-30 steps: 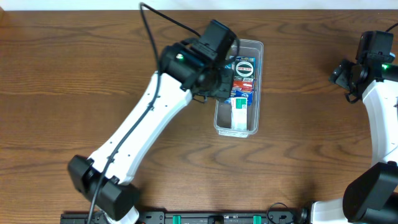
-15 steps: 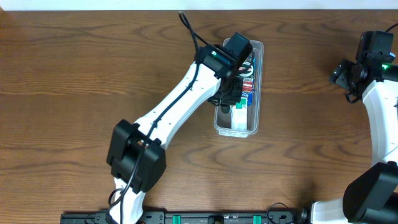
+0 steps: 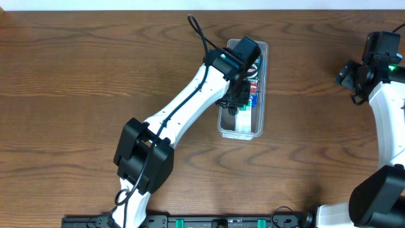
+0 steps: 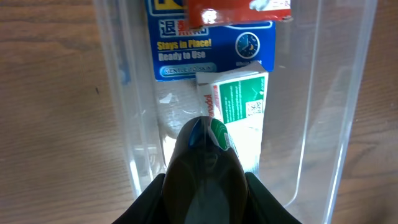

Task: Pack container
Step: 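Lower the dark bottle into the container beside the Panadol box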

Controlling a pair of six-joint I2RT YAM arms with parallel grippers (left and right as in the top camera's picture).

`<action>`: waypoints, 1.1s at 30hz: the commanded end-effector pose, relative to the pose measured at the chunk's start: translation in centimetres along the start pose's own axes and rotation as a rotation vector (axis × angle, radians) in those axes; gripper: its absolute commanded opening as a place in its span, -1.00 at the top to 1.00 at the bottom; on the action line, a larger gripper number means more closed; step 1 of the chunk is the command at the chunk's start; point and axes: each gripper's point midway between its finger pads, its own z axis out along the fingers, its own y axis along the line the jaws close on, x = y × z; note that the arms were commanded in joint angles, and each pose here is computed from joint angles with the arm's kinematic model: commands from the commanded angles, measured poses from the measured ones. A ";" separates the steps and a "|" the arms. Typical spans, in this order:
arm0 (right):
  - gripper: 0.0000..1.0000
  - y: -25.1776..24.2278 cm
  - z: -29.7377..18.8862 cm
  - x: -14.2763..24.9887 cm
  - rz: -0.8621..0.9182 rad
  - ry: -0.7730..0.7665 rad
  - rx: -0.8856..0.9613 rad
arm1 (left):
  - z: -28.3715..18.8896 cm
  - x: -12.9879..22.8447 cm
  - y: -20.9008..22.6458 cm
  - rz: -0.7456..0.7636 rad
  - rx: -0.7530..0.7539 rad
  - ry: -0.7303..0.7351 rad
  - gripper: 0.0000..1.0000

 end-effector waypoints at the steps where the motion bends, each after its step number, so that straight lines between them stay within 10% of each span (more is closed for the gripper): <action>1: -0.99 -0.3 0.3 0.1 0.012 0.003 0.014 | 0.7 0.3 -0.5 0.014 -0.013 0.005 0.45; 33: -0.98 -0.3 0.3 0.1 0.012 0.003 0.014 | 3.1 0.8 2.1 -0.058 -0.185 0.010 0.44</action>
